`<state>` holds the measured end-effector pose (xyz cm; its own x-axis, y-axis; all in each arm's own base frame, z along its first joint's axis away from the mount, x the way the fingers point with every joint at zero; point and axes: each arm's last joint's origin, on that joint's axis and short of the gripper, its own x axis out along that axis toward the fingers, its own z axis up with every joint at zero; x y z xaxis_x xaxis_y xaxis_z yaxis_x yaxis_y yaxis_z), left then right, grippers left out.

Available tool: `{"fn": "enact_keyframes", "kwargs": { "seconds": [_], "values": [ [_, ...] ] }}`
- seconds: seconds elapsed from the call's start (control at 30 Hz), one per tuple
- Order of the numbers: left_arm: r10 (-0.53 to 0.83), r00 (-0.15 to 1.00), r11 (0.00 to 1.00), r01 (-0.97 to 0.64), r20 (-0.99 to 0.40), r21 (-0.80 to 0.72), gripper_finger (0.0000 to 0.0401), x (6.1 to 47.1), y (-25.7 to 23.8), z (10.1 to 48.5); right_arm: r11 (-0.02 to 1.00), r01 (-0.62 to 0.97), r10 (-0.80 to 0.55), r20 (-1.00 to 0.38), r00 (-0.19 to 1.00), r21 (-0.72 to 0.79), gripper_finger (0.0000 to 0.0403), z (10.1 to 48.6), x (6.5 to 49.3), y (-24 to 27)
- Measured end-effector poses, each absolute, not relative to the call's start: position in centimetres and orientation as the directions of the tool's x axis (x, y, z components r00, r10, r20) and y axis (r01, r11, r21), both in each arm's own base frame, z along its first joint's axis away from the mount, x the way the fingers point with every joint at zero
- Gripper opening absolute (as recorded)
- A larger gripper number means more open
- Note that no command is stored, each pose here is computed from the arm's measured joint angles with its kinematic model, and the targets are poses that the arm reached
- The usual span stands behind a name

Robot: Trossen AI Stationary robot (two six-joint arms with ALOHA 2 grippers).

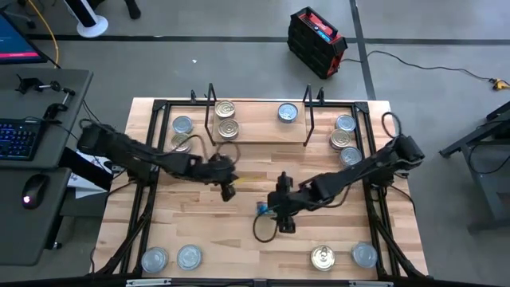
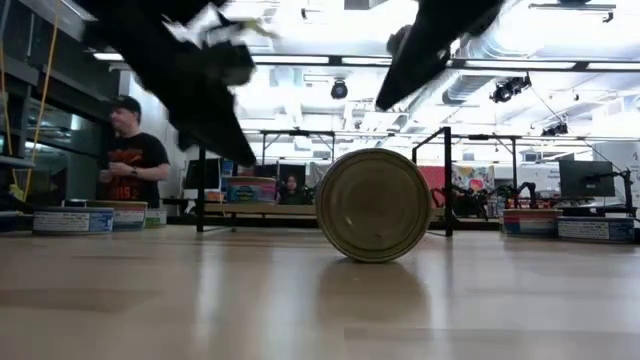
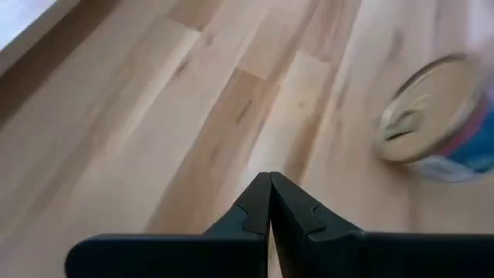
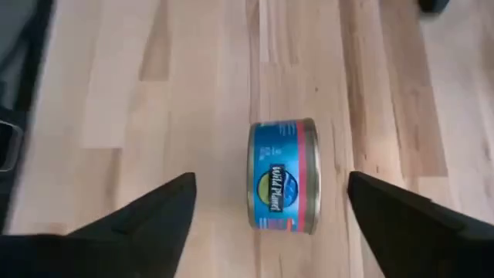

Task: Stack canned seafood by type on shelf
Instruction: Stack the blue pink tuna can on top of the other blue pink tuna can on the shelf

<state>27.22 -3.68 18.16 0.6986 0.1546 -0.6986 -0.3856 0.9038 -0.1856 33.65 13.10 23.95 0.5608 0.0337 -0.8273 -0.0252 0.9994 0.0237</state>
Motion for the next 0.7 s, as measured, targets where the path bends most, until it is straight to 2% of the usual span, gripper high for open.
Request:
{"fn": "enact_keyframes", "kwargs": {
  "seconds": [0.13, 0.33, 0.57, 0.7],
  "values": [
    [0.166, 0.786, 0.866, -0.405, -0.596, -0.293, 0.0, 25.0, -5.8, 20.6, 0.998, -0.052, 0.006, -0.865, 0.501, -0.023, 0.0345, 21.5, 34.6, 12.9],
    [0.177, 0.908, 0.844, -0.339, -0.38, -0.415, 0.0, 22.6, -8.8, 24.6, 0.998, -0.058, 0.006, -0.888, 0.459, -0.023, 0.0346, 19.1, 35.8, 12.5],
    [0.238, 0.95, 0.872, -0.3, -0.201, -0.387, 0.0, 20.4, -9.8, 29.6, 0.999, -0.044, 0.007, -0.887, 0.462, -0.015, 0.0345, 17.5, 36.8, 12.2],
    [0.251, 0.962, 0.903, -0.274, -0.11, -0.33, 0.0, 19.3, -9.5, 33.1, 0.999, -0.038, -0.014, -0.875, 0.484, -0.037, 0.0314, 17.8, 36.9, 12.2]
  ]
}}
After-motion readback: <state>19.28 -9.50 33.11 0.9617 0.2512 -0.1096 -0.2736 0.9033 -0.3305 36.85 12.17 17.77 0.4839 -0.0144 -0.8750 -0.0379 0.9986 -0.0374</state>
